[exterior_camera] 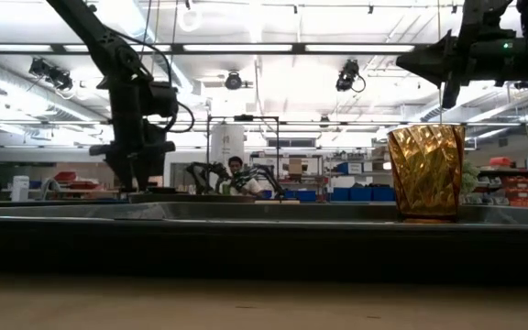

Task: Pick and place plate/cup/fork/spoon on tray
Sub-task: Put the black plate on the bottom right of the black serving tray

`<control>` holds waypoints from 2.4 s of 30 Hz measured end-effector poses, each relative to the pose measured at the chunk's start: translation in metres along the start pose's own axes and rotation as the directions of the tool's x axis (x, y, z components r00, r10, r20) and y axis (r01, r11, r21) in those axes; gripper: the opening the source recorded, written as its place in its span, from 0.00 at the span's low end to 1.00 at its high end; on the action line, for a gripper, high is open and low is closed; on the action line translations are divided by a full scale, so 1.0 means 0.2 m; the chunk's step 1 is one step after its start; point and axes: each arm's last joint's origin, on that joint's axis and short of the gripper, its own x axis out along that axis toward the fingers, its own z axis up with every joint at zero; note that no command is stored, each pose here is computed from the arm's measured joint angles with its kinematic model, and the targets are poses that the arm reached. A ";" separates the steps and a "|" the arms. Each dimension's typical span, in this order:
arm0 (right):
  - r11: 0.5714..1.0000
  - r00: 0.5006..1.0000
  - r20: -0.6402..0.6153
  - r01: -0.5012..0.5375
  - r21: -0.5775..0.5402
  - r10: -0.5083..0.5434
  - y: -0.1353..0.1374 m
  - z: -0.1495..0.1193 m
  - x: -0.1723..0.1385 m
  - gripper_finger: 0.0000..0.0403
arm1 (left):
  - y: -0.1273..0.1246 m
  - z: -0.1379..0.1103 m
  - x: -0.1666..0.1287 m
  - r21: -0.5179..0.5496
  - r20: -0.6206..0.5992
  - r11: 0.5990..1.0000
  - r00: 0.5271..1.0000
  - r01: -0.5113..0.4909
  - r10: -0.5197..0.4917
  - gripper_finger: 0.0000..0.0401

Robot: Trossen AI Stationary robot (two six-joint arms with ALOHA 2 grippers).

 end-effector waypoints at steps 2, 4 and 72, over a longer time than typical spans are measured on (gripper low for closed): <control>1.000 1.000 -0.001 -0.005 0.000 0.005 0.00 0.00 0.00 0.03 | 0.00 -0.01 0.01 0.002 -0.009 1.000 1.000 -0.003 0.003 0.44; 1.000 1.000 -0.002 -0.007 0.000 0.007 0.00 0.00 0.00 0.03 | 0.00 -0.02 0.02 0.003 -0.010 1.000 1.000 -0.003 0.003 0.43; 0.999 0.998 0.064 -0.012 0.047 0.009 0.01 0.03 0.00 0.03 | -0.10 0.28 -0.23 0.189 0.286 0.964 0.928 0.189 -0.238 0.02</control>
